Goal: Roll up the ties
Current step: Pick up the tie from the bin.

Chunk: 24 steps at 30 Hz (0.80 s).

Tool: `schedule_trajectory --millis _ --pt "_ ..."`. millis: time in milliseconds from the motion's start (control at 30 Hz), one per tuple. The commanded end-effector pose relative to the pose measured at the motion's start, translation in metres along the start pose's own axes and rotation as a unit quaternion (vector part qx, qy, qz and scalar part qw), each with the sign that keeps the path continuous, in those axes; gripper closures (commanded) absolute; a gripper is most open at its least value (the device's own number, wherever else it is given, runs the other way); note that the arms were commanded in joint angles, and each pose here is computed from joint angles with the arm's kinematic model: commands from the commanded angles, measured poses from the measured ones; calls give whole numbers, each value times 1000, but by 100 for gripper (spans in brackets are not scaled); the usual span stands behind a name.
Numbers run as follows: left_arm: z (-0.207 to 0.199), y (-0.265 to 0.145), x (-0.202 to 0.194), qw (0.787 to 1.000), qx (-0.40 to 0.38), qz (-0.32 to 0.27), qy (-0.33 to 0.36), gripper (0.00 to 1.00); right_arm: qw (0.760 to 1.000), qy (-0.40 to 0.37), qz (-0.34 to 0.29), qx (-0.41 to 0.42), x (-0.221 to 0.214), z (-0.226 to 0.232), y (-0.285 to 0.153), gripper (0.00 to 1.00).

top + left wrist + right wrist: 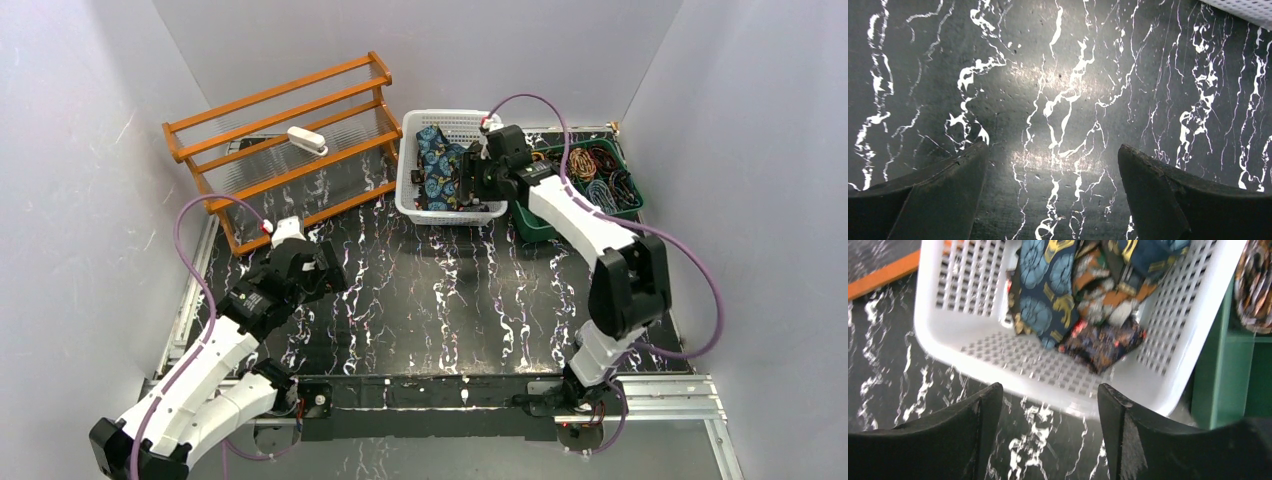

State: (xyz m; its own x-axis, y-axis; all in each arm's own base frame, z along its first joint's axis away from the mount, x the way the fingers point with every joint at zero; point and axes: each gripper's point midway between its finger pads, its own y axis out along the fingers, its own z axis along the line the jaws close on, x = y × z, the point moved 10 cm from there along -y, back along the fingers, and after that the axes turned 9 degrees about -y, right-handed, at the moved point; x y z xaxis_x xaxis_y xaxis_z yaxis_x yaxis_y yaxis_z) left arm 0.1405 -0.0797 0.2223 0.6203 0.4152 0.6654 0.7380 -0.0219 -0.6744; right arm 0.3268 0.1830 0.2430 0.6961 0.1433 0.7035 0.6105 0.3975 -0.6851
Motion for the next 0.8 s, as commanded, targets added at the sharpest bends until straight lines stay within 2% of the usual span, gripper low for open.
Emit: schedule_trajectory --millis 0,67,167,333,400,467,633,767 --pt "-3 0 -7 998 -37 9 -41 2 997 -15 -56 -55 43 -6 26 25" --pt "-3 1 -8 998 -39 11 -41 2 995 -21 -62 -72 55 -10 47 29" --pt "-4 4 -10 998 -40 14 -45 2 997 -53 -51 -37 59 -9 88 34" --pt "-6 7 -15 997 -48 35 -44 2 991 -92 -75 -67 97 -15 127 31" --pt "-5 8 -17 997 -49 39 -43 2 986 -114 -93 -81 102 -20 146 25" --pt "-5 9 -17 997 -49 41 -40 2 983 -132 -101 -74 107 -20 160 23" --pt "-5 11 -18 998 -44 41 -36 2 975 -166 -133 -59 113 -22 189 22" --pt "-4 16 -22 998 -35 48 -32 2 972 -186 -131 -65 108 -27 213 25"
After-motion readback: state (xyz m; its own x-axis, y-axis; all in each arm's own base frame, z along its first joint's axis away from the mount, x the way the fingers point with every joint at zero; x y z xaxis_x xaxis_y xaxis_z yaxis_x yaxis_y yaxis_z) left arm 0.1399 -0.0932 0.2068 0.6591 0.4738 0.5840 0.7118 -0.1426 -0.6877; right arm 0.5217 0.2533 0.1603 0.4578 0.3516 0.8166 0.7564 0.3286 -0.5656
